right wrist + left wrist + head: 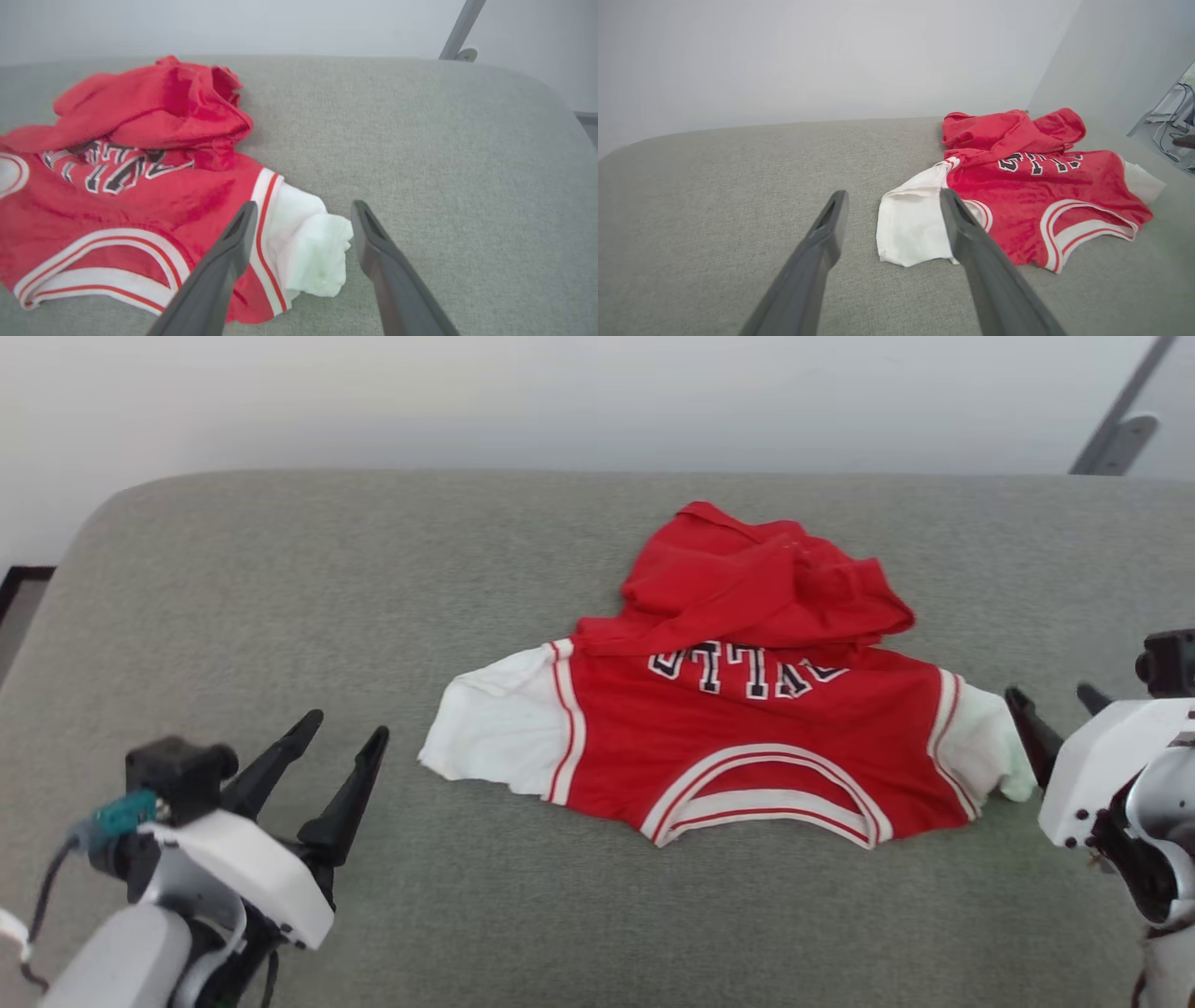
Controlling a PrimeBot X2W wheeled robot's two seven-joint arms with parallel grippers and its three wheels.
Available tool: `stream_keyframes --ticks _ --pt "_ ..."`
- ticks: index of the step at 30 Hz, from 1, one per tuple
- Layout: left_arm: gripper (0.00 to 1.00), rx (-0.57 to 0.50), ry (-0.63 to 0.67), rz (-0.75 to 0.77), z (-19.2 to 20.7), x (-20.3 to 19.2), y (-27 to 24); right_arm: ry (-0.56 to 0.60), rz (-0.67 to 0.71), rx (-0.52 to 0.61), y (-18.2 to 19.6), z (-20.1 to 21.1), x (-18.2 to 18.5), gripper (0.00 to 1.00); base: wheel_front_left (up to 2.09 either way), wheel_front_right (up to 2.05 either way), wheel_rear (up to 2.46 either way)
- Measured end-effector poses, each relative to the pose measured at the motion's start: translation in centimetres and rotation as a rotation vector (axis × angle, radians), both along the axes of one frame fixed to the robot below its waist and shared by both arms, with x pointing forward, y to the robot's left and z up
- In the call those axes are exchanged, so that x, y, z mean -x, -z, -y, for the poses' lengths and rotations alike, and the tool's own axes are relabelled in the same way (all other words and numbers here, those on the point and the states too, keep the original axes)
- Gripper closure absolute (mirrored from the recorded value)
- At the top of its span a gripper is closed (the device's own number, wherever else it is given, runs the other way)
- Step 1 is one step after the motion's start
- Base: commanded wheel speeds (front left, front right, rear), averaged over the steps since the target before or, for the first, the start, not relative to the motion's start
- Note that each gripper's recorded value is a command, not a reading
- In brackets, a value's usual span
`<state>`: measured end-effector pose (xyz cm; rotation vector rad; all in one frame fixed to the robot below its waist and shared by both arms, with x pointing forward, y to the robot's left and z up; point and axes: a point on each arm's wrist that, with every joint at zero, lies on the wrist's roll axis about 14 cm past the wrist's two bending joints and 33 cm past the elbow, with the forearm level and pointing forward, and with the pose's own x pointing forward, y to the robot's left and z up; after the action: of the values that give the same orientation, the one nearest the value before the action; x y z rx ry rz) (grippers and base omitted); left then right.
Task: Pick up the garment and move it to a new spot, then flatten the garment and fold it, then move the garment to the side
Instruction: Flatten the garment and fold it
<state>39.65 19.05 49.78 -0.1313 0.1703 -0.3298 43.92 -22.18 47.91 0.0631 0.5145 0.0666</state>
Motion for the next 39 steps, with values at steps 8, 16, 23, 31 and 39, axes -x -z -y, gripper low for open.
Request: stream_keyframes --ticks 8,16,23,31,39 --pt "0.00 -0.075 0.152 -0.186 2.6 -2.3 0.2 0.077 0.243 -0.017 -3.7 0.2 1.3 0.00 0.00 0.00 0.00" --pt "0.00 -0.159 0.239 -0.380 4.3 -4.5 1.5 0.090 0.434 -0.017 -6.1 -0.6 2.1 0.00 0.00 0.00 0.00" --pt "0.00 -0.232 0.255 -0.618 4.3 -5.0 5.6 0.128 0.445 -0.017 -5.0 0.1 2.9 0.00 0.00 0.00 0.00" --pt "0.00 -0.322 0.228 -0.811 3.2 -5.3 9.7 0.168 0.386 -0.027 -3.2 1.3 3.3 0.00 0.00 0.00 0.00" --pt "0.00 -0.306 0.197 -0.940 3.2 -5.7 12.6 0.174 0.291 -0.048 -0.8 1.3 3.4 0.00 0.00 0.00 0.00"
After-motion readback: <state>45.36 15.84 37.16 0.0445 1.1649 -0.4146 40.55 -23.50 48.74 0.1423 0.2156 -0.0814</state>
